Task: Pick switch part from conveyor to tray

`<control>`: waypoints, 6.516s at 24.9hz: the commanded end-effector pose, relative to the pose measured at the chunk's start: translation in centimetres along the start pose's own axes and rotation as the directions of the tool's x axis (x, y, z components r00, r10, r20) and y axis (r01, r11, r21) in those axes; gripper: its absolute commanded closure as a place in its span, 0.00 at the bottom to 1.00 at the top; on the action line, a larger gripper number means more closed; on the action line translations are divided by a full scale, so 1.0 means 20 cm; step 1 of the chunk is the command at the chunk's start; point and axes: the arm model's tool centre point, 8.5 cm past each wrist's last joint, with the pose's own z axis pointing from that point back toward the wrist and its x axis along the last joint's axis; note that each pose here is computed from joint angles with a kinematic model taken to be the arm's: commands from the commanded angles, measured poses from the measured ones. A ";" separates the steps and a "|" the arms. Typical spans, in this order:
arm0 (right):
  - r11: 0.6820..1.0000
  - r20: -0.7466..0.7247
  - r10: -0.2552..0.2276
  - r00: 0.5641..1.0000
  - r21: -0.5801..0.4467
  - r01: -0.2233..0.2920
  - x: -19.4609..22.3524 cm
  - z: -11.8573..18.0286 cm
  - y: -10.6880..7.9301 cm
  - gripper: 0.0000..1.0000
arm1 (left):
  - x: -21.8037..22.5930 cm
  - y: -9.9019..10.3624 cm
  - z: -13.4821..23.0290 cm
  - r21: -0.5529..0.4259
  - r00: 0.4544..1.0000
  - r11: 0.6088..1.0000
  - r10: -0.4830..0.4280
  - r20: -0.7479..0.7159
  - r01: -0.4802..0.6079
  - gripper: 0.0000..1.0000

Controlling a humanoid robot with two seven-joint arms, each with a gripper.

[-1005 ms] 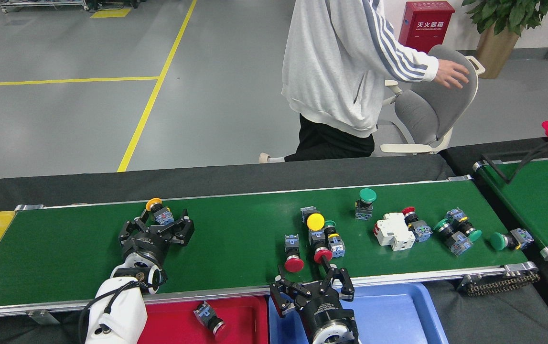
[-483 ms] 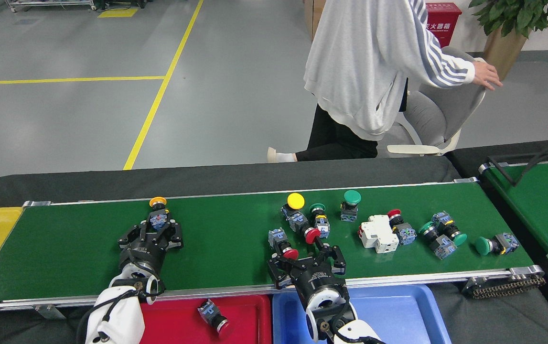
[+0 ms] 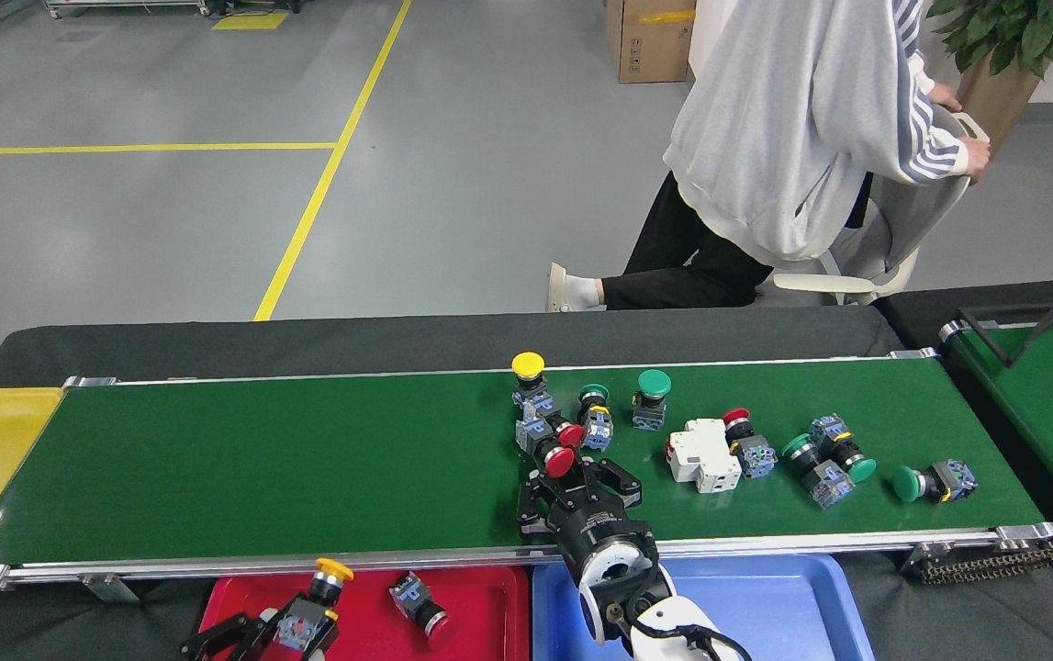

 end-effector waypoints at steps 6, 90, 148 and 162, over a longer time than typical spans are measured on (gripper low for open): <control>0.989 0.340 0.138 0.930 -0.095 -0.112 0.40 0.27 0.02 0.60 | -0.11 0.00 0.12 0.065 0.979 0.997 0.059 -0.195 -0.047 0.00; 0.984 0.055 0.010 0.998 -0.178 0.000 -0.08 0.04 -0.17 0.91 | -0.57 0.12 -1.18 -0.119 0.869 0.993 -0.039 -0.493 -0.022 0.76; 0.969 -0.421 -0.116 0.899 -0.249 0.009 -1.31 1.03 0.15 0.00 | -0.44 0.07 -0.30 -0.075 0.838 0.997 -0.064 -0.542 0.028 0.00; 0.975 -0.421 -0.114 0.900 -0.223 0.019 -1.31 1.02 0.16 0.00 | -0.82 0.06 -0.45 -0.141 0.737 0.990 -0.106 -0.668 0.015 0.18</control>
